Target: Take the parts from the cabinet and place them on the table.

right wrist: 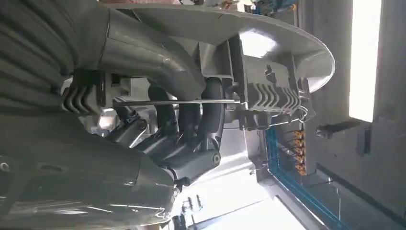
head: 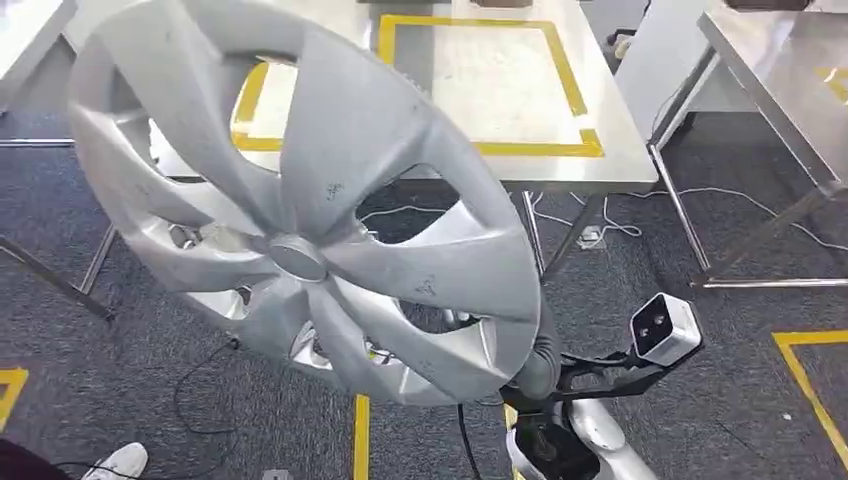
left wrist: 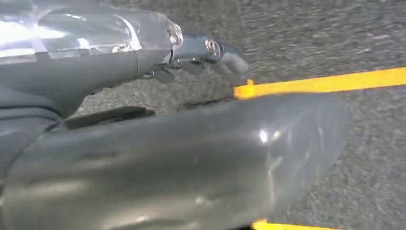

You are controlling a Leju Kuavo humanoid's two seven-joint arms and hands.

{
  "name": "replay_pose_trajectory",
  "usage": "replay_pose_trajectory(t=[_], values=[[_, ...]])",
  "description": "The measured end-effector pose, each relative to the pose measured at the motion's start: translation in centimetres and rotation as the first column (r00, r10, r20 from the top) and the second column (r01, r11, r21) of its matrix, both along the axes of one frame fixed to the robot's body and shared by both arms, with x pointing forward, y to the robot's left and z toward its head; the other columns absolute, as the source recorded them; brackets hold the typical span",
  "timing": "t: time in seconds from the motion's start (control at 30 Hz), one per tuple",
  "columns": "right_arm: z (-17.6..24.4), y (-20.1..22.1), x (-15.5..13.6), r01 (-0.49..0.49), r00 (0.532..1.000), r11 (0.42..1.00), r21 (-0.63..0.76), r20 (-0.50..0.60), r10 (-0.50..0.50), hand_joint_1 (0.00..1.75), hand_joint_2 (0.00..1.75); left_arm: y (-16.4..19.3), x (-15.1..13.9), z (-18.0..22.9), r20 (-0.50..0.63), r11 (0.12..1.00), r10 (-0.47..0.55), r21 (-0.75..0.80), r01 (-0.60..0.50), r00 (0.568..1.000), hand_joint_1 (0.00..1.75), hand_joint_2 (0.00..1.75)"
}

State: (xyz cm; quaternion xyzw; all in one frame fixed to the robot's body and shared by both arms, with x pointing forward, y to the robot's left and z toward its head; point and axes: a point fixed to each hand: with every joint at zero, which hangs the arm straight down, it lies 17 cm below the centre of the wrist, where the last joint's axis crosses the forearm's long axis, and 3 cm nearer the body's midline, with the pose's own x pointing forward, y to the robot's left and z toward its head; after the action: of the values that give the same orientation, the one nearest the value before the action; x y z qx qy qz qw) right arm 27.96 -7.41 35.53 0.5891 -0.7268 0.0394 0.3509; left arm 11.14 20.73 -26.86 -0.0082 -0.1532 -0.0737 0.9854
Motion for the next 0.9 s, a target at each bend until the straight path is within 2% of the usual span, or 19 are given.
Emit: replay_pose_trajectory(t=[0.23,0.43,0.6,0.9], values=[[-0.4,0.1,0.0,-0.002,1.0,1.0,-0.004,-0.011,0.002,1.75,1.75,-0.5,0.4,0.1,0.005,1.0,0.001,-0.006,-0.001,1.0,0.0,0.0],[1.5,0.1,-0.6,-0.013,0.999,0.999,0.031,0.029,0.012,1.75,1.75,-1.2,3.7,1.0,0.058,1.0,-0.001,-0.021,0.002,0.998,0.0,0.0],[0.6,0.2,-0.4,-0.009,1.0,1.0,0.022,0.003,0.009,1.75,1.75,-0.7,1.3,0.4,0.017,1.0,0.0,-0.011,0.001,1.0,0.0,0.0],[0.3,0.1,-0.1,-0.011,1.0,1.0,0.027,-0.01,0.011,1.75,1.75,-0.6,0.4,0.2,0.009,1.0,0.0,-0.01,0.0,1.0,0.0,0.0]])
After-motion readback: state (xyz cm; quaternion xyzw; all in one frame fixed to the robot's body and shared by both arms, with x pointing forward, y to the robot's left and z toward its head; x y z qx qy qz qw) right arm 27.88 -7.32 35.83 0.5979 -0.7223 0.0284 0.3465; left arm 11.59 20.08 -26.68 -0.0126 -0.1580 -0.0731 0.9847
